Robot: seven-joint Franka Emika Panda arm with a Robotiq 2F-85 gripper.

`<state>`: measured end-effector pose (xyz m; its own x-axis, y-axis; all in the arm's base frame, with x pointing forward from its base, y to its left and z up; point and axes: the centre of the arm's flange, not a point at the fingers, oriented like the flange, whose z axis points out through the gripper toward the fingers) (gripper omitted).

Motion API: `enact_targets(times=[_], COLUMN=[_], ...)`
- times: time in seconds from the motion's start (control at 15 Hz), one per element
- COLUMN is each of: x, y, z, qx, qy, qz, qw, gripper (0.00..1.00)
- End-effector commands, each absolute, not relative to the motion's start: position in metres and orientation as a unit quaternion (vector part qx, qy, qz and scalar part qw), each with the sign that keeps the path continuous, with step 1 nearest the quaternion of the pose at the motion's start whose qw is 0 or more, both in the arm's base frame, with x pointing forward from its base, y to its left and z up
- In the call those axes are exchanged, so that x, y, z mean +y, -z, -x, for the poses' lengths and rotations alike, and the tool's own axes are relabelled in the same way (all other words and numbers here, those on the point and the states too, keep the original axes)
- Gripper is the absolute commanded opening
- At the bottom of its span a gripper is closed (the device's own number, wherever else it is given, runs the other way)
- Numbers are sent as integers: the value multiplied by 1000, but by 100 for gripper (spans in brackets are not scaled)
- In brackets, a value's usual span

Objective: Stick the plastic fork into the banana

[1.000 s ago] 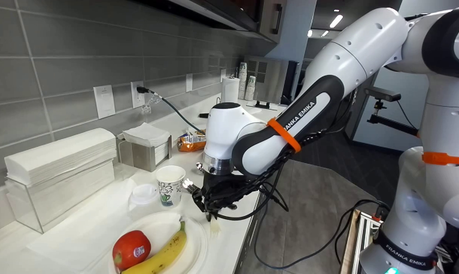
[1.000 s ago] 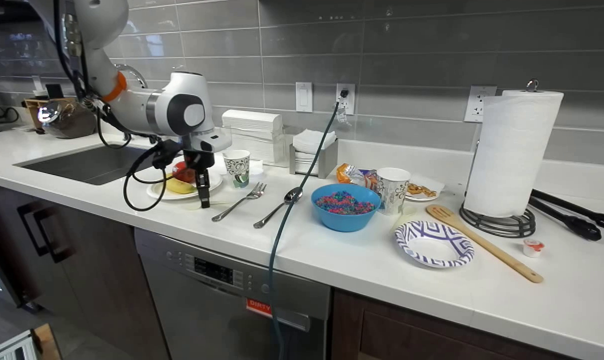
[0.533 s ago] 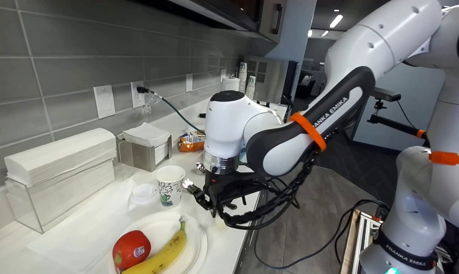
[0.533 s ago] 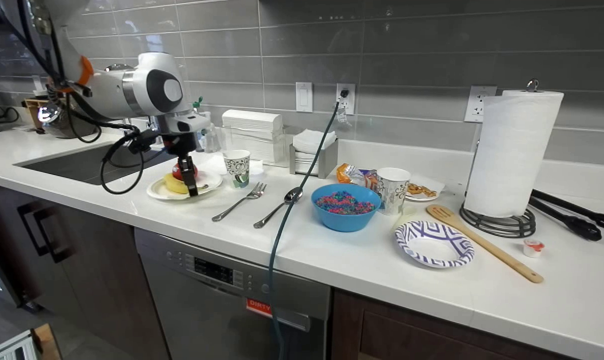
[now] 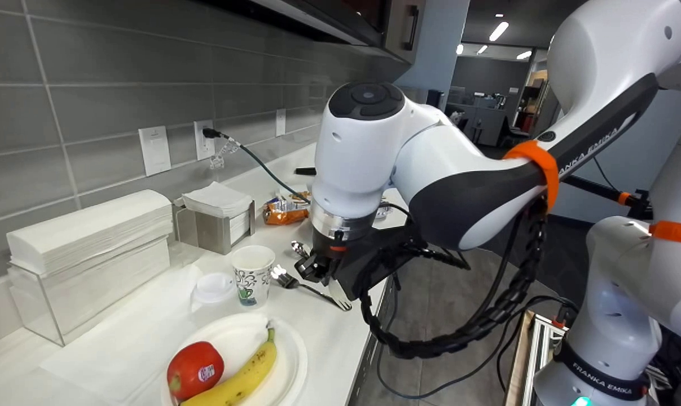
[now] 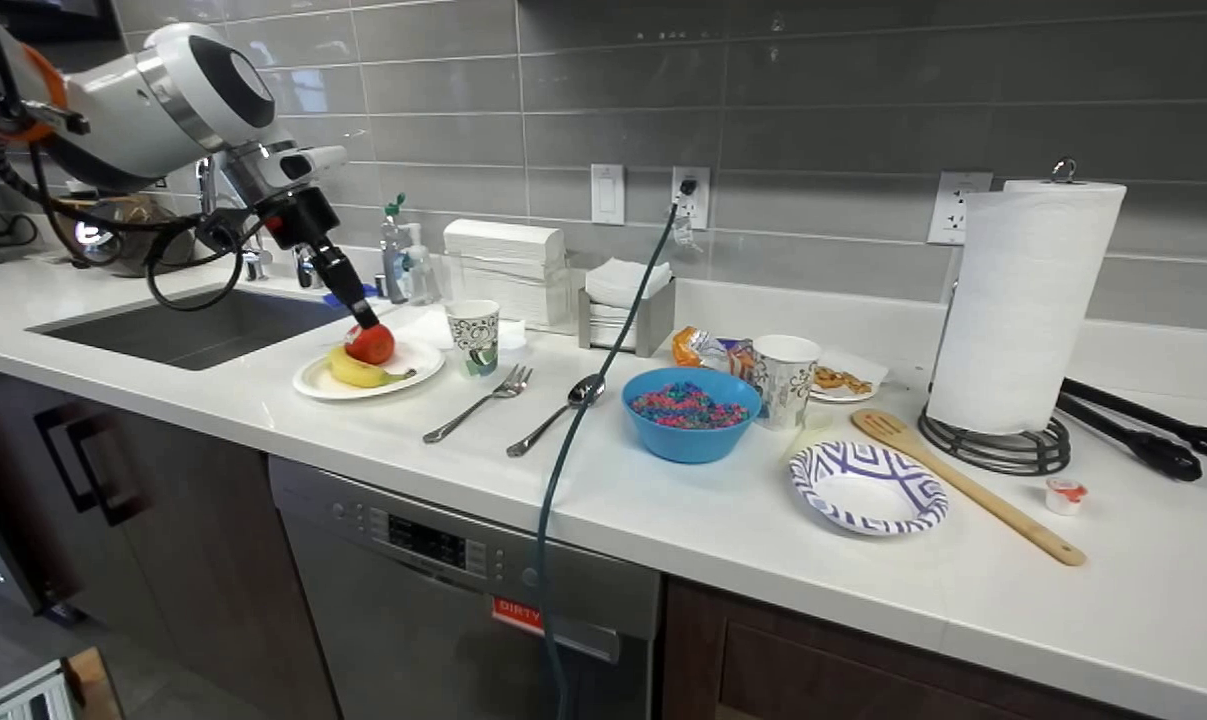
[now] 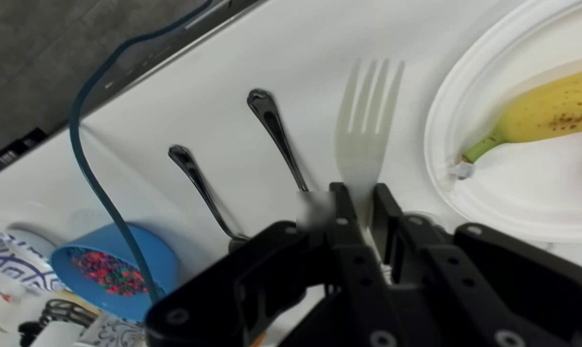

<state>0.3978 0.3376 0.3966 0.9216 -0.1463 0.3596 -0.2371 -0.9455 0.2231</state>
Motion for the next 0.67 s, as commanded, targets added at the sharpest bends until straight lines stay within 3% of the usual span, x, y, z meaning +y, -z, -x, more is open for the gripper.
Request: enact_targets(times=[0.0,0.07,0.33,0.4,0.6], x=[343,345,343,343,352], y=[-401,-402,-402,-402,-399], z=[-399,-400,-401,-401,-403], qx=[-73,-68,-69,-70,-21], qy=[-178,-179,-179,-179,-221], qz=[-973,-973,-973,-973,-963], qw=[129,126,127,127,153], gripper=[4,15,15,4,4])
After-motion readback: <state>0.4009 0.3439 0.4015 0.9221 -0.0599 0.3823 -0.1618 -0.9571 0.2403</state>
